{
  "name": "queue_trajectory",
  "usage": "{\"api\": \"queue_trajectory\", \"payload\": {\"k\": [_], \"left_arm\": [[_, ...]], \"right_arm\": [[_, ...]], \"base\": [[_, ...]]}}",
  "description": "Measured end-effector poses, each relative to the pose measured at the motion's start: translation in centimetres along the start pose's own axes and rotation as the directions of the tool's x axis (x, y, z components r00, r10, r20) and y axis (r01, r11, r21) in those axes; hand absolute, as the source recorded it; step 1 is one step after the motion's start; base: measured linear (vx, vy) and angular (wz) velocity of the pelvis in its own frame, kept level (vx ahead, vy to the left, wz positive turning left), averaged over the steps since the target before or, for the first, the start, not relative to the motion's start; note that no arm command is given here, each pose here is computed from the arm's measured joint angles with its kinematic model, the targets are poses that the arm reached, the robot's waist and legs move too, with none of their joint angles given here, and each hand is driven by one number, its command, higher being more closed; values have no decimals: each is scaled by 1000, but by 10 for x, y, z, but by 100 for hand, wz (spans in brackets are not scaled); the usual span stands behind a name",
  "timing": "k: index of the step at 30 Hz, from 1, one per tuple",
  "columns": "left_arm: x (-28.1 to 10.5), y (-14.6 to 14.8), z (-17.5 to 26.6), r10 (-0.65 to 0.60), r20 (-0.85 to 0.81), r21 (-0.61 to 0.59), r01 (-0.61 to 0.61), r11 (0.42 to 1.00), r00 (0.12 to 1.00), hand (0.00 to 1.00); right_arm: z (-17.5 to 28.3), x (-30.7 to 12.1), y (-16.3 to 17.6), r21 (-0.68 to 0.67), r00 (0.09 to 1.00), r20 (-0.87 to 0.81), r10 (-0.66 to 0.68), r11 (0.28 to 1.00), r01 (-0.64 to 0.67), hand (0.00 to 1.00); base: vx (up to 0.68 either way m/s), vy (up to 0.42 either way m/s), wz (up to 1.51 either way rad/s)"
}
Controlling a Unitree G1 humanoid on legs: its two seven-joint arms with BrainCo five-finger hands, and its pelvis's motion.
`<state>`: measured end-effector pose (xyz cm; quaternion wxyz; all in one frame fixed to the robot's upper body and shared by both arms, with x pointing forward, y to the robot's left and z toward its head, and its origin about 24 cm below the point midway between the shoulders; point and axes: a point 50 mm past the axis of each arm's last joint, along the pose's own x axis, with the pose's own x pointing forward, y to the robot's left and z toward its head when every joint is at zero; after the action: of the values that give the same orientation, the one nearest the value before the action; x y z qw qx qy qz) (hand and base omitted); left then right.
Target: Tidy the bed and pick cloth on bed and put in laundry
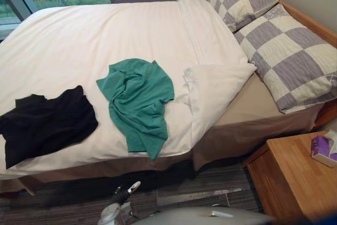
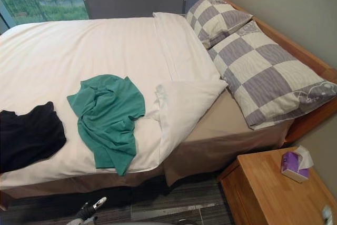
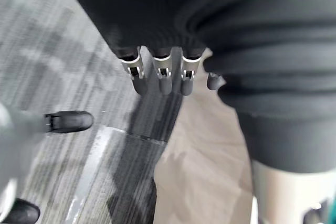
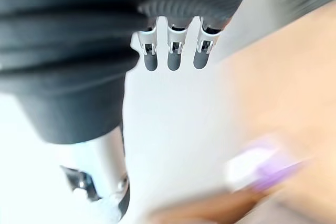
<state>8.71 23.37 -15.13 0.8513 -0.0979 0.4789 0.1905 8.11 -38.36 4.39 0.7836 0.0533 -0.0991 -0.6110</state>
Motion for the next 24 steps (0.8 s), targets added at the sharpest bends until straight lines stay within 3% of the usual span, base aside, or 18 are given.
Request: {"api": "queue_trajectory", "payload": {"k": [3,5,7,11,16,24], "left_arm": [[-3,-7,-13,-33,-56,80,38,996,998,0],[-5,-9,-22,-47,-87,120,57,991,995,0],[-3,-13,-19,-52,-87,180,67,981,995,0],[3,-29,-3,-65,-45,263,74,962,997,0],[8,-42,16,-72,6,311,67,948,997,0],[16,-44,57,-40,87,331,9,944,995,0]], "right_arm": [[37,5,65,-65,947,202,248,969,-239,0],[41,-3,97,-127,895,221,388,921,-368,0],[34,-20,139,-193,813,195,549,834,-517,0],[42,-49,208,-293,641,206,739,672,-680,0],[60,-49,258,-490,581,225,782,606,-627,0],[70,-58,301,-589,535,178,826,525,-614,0]], "base": [[24,-42,13],[77,-27,22],[75,-12,40],[10,22,42],[-13,54,45],[-70,41,19]]}}
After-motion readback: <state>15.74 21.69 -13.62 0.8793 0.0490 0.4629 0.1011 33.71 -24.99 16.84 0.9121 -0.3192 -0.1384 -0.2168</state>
